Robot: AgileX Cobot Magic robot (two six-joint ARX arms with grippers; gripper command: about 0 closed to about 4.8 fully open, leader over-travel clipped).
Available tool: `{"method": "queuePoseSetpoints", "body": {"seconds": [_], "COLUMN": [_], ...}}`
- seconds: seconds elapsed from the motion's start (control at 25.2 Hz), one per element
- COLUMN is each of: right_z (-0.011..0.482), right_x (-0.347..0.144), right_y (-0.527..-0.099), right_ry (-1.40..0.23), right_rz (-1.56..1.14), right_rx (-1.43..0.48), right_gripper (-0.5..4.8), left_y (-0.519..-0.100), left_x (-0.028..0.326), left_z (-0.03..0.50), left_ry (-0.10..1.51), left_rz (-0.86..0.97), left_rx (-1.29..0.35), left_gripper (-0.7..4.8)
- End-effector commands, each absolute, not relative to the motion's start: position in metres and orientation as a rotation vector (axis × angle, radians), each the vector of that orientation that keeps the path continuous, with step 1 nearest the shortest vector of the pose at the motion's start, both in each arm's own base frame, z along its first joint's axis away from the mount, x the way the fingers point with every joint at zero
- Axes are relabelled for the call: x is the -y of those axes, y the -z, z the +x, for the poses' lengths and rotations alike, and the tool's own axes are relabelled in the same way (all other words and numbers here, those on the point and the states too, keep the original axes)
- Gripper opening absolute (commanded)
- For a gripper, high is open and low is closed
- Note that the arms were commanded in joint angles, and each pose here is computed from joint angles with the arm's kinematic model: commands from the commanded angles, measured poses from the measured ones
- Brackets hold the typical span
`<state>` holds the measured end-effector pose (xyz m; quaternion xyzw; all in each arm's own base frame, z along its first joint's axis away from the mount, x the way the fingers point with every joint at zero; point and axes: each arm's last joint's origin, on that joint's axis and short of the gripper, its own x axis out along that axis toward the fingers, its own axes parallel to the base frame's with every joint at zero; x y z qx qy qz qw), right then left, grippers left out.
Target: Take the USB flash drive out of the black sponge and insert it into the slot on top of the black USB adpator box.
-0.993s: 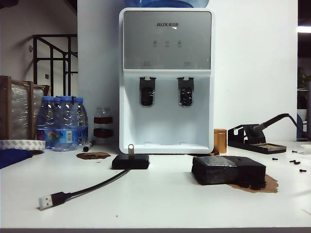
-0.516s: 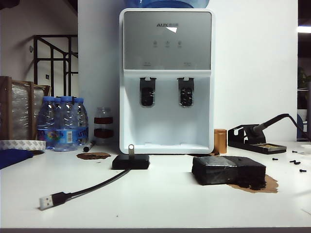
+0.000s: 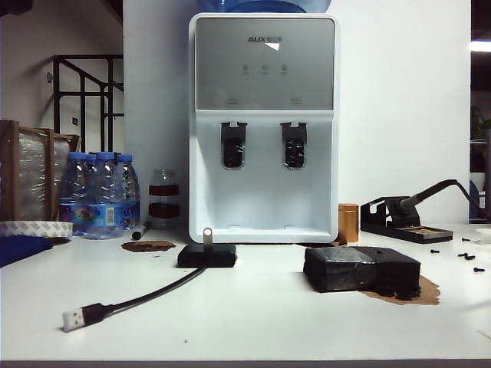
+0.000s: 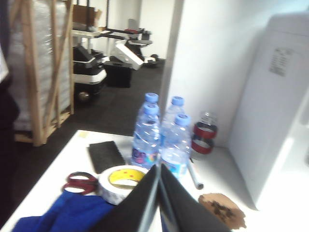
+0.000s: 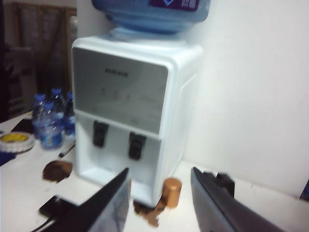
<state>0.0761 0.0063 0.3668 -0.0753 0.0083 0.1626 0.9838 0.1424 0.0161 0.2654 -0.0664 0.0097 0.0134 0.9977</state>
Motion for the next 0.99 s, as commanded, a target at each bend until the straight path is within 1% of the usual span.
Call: {"method": "queuePoseSetpoints", "body": {"seconds": [0.04,0.16,0.24,0.28,0.32,0.6,0.68,0.83,0.91,0.99], "right_z": [0.087,0.098,0.111,0.117,0.121,0.129,0.130,0.130,0.130,0.130], "right_x": [-0.005,-0.005,-0.004,-0.003,-0.001,0.003,0.003,0.003,0.003,0.003], "right_y": [-0.360,-0.345,-0.320,-0.305,-0.291,-0.249,-0.237,-0.217,-0.209,-0.205], "right_ry": [-0.313,-0.314,-0.316,-0.300,-0.251,-0.127,-0.120,-0.120,-0.119,-0.119], "right_rz": [-0.149,-0.099,-0.026,0.031,0.085,0.149,0.153,0.158,0.157,0.153], "right_rx": [0.065,0.080,0.104,0.120,0.125,0.057,0.021,-0.022,-0.041,-0.052], "right_gripper": [2.06,2.06,2.05,2.05,2.05,2.03,1.76,1.67,1.22,1.01], "left_y": [-0.259,-0.250,-0.239,-0.232,-0.226,-0.198,-0.189,-0.178,-0.173,-0.167], "left_x": [-0.014,-0.013,-0.011,-0.010,-0.010,-0.008,-0.007,-0.006,-0.005,-0.004], "left_z": [0.138,0.133,0.128,0.125,0.123,0.118,0.116,0.112,0.109,0.107], "left_ry": [0.023,0.042,0.086,0.099,0.099,0.105,0.114,0.120,0.126,0.133], "left_rz": [-0.109,-0.108,-0.075,-0.052,-0.037,0.020,0.051,0.065,0.067,0.073], "left_rx": [-0.005,-0.006,-0.007,-0.005,-0.008,-0.042,-0.052,-0.038,-0.024,-0.014], "left_gripper": [-0.05,-0.05,-0.05,-0.05,-0.05,-0.05,-0.05,-0.05,-0.05,-0.05]}}
